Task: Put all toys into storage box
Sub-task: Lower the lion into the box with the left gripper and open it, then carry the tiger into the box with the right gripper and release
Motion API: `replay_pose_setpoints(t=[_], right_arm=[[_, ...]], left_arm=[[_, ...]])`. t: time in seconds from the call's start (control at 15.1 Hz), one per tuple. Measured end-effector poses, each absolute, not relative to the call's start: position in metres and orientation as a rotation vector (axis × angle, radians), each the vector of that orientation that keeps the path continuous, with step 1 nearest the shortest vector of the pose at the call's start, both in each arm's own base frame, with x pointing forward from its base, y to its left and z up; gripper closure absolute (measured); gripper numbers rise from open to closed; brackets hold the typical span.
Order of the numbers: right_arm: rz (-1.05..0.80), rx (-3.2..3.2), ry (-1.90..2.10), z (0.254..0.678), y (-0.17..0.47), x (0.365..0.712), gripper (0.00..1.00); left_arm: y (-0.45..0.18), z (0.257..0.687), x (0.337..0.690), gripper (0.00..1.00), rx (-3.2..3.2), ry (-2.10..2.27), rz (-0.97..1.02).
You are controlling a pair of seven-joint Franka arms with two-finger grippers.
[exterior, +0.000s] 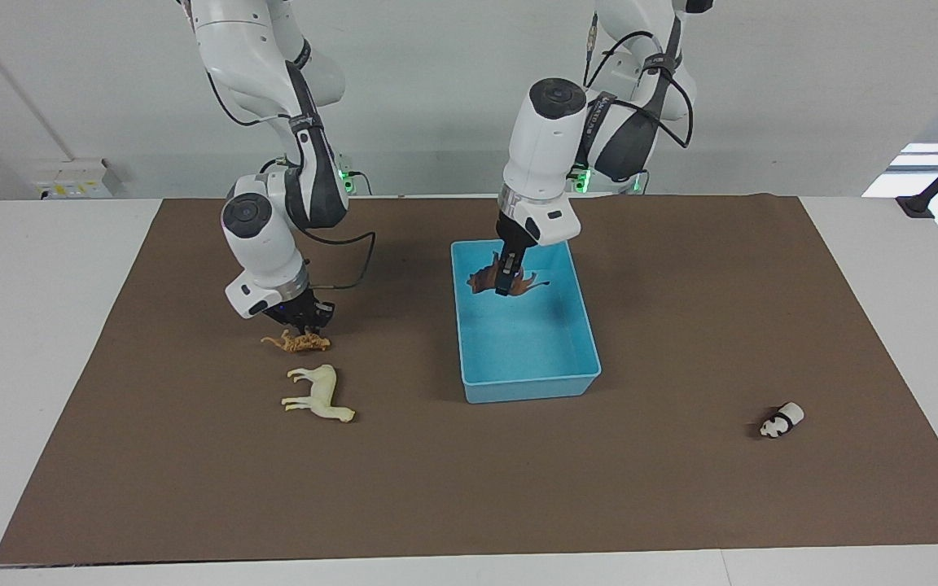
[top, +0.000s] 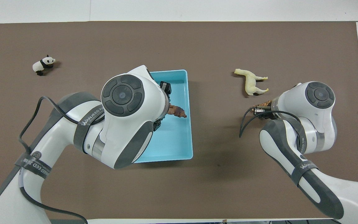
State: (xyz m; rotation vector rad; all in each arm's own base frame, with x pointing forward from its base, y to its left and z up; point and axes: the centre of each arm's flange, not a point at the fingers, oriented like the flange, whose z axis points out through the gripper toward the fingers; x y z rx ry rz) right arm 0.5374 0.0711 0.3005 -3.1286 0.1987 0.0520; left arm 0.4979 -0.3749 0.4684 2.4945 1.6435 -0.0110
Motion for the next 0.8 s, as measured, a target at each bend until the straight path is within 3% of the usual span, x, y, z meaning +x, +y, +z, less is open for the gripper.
replay_pose_setpoints(t=[0.2, 0.27, 0.4, 0.6, 0.8], right_arm=[[0.023, -3.126, 0.194, 0.308, 0.073, 0.543, 0.88], [0.014, -3.125, 0.194, 0.310, 0.074, 0.545, 0.89], [-0.002, -3.123, 0.194, 0.316, 0.074, 0.549, 0.89], [-0.004, -3.120, 0.217, 0.329, 0.076, 0.558, 0.89], [-0.003, -3.114, 0.287, 0.357, 0.096, 0.569, 0.89]], left_arm=[[-0.359, 0.470, 0.505, 0.05, 2.476, 1.672, -0.004], [-0.352, 0.473, 0.509, 0.00, 2.461, 1.685, 0.002], [-0.317, 0.485, 0.531, 0.00, 2.385, 1.755, 0.026], [-0.205, 0.513, 0.581, 0.00, 2.268, 1.863, 0.136], [-0.096, 0.533, 0.604, 0.00, 2.381, 1.794, 0.212]])
